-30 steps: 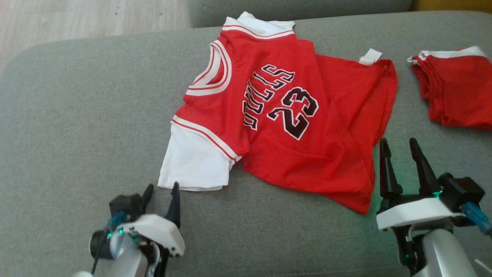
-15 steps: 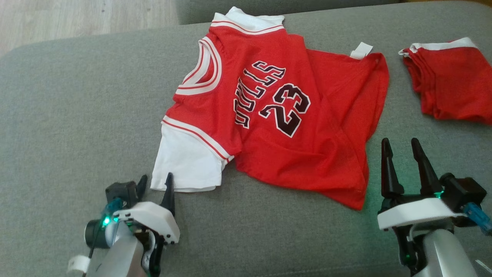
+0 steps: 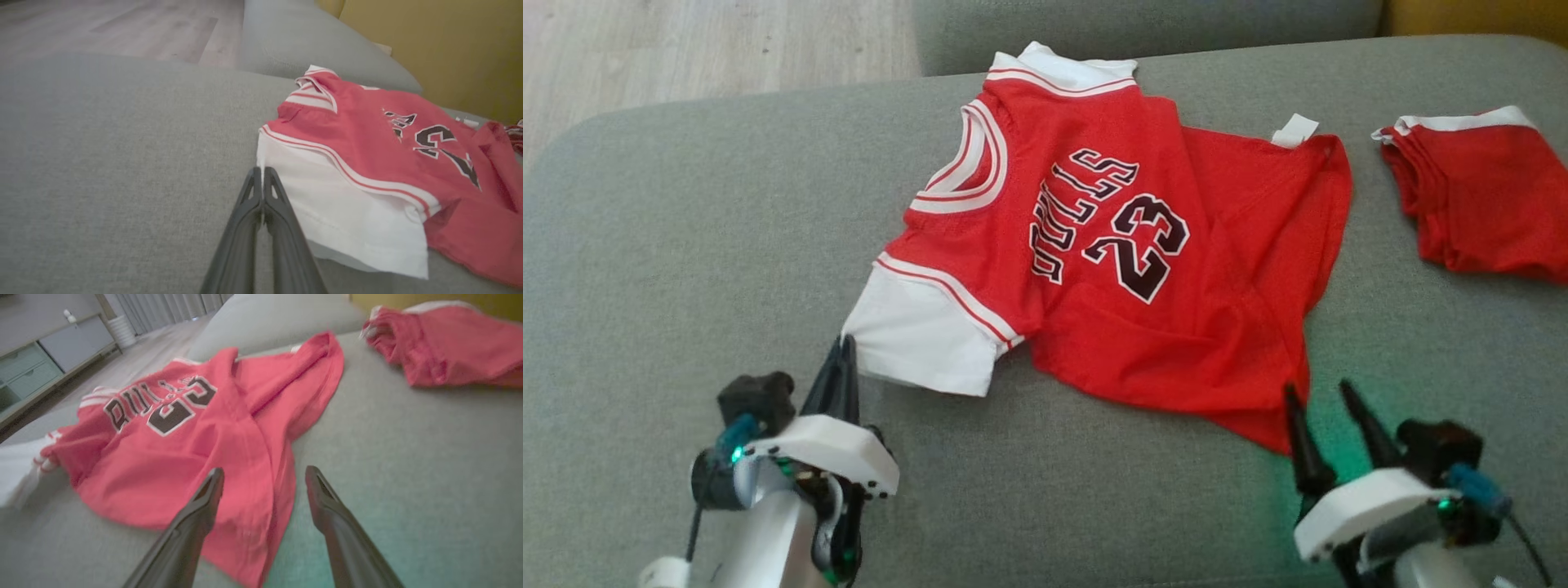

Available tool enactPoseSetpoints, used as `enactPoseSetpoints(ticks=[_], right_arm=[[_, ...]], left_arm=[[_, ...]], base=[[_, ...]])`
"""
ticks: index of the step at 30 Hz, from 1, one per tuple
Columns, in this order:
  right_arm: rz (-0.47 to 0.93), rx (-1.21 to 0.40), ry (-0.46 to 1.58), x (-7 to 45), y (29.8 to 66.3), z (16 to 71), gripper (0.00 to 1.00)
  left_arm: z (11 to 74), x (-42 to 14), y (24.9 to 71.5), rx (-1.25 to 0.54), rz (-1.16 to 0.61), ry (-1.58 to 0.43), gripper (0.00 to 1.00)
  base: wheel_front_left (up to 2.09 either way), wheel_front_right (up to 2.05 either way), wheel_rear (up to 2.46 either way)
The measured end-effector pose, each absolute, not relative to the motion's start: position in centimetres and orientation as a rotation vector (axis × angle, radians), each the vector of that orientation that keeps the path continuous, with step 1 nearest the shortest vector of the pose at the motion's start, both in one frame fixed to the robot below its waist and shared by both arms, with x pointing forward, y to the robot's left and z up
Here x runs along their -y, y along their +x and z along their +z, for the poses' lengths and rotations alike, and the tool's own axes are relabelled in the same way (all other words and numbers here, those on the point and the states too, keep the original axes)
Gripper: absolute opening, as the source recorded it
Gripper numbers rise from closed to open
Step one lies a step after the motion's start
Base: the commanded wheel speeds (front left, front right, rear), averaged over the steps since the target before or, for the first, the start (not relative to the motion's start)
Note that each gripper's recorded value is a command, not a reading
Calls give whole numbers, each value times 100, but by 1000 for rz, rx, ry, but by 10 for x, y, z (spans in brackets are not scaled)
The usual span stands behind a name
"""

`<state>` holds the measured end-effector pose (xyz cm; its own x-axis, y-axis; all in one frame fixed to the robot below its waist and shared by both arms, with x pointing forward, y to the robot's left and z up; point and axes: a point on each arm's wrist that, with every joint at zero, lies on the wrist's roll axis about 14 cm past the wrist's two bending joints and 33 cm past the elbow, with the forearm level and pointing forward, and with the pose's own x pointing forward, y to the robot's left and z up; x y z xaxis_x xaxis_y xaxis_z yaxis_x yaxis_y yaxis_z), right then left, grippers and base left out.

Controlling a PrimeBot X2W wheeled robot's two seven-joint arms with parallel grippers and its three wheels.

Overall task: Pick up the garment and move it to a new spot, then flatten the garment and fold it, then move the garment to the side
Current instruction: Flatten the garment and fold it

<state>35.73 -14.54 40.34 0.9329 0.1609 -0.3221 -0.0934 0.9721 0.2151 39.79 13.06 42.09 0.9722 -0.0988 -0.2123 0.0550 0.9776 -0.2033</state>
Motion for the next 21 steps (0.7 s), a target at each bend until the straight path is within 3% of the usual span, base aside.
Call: enactPoseSetpoints(ticks=[21], right_arm=[[188,-510,273,121,339,366,100]], left_arm=[[429,-139,395,-185,-44,-212,0]], base=[[0,0,0]])
